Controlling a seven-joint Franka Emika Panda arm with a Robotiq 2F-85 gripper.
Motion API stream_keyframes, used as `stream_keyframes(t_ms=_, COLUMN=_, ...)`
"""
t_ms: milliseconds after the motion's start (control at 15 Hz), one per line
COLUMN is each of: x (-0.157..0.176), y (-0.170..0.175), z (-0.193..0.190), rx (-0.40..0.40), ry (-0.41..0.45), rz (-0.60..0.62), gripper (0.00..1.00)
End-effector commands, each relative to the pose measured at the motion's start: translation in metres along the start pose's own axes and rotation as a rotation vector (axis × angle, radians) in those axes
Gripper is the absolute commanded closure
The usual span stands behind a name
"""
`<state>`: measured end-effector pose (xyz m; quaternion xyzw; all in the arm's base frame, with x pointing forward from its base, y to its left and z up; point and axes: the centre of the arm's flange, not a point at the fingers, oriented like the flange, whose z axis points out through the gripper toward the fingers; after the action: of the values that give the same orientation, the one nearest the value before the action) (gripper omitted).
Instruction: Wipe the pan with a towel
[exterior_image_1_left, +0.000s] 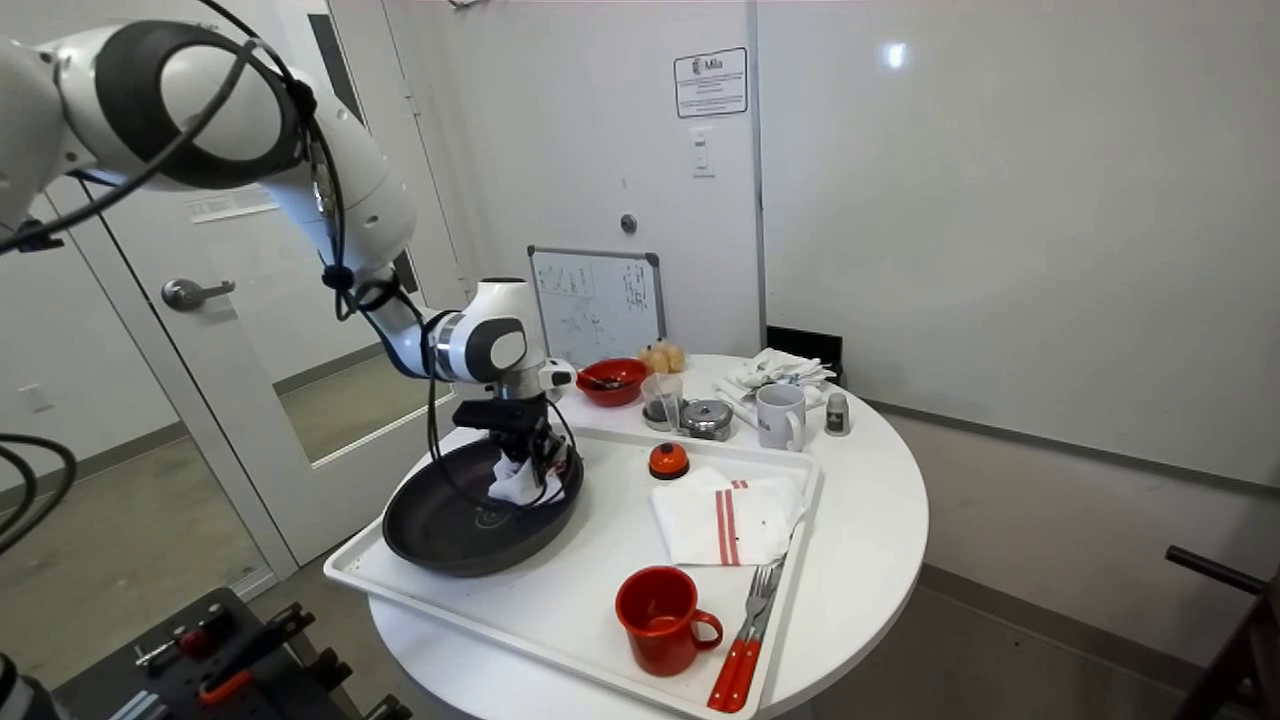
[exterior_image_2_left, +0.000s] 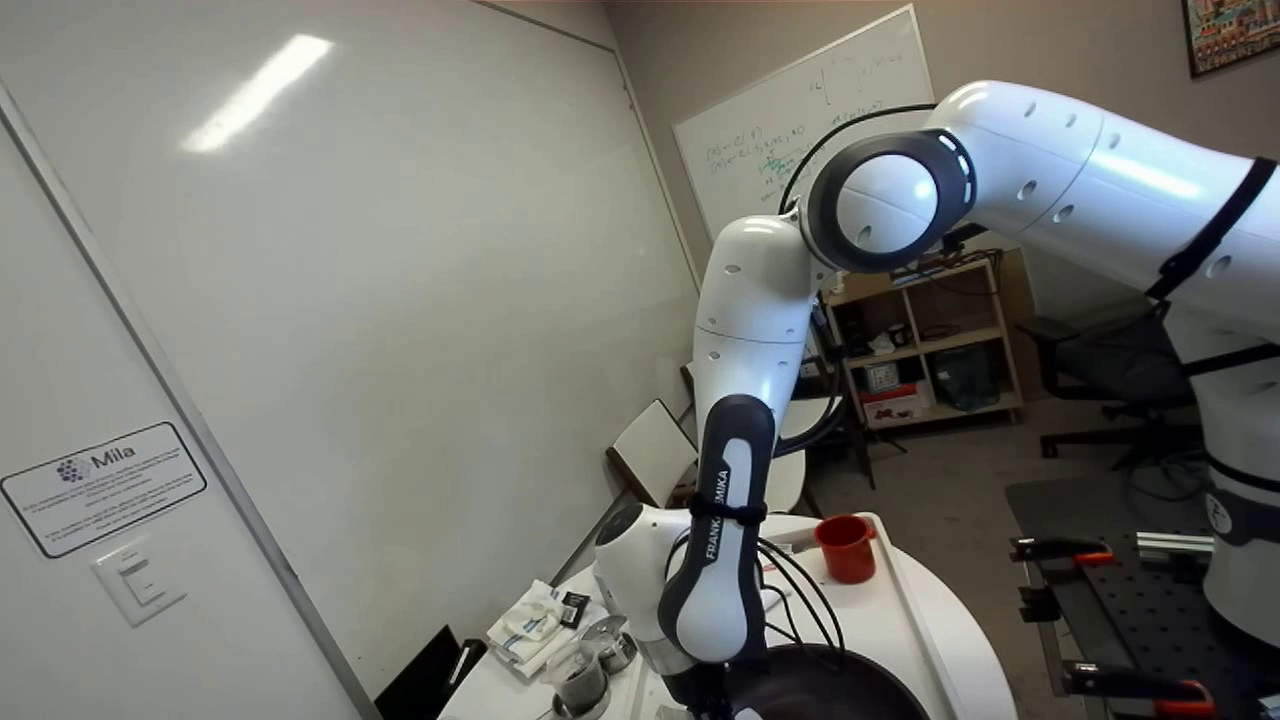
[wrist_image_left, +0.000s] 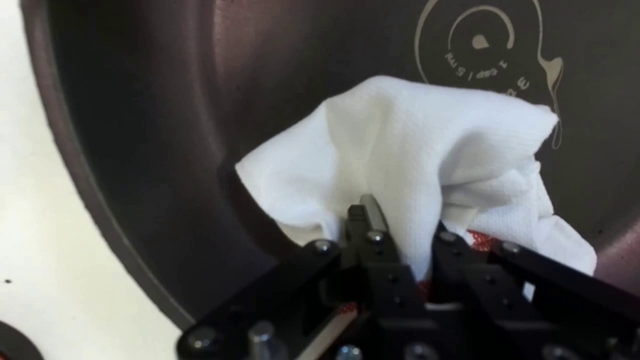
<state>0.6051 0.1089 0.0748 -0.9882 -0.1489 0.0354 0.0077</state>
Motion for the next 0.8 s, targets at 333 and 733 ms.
stream_keyframes(t_ms=333, x=-0.021, y=0.039, z=0.007, rx=0.021, ry=-0.016, rz=0.090, gripper=0.97)
stream_keyframes(t_ms=733, x=-0.051, y=0.039, z=0.012, rx=0.028, ry=-0.011, rz=0.084, gripper=0.97)
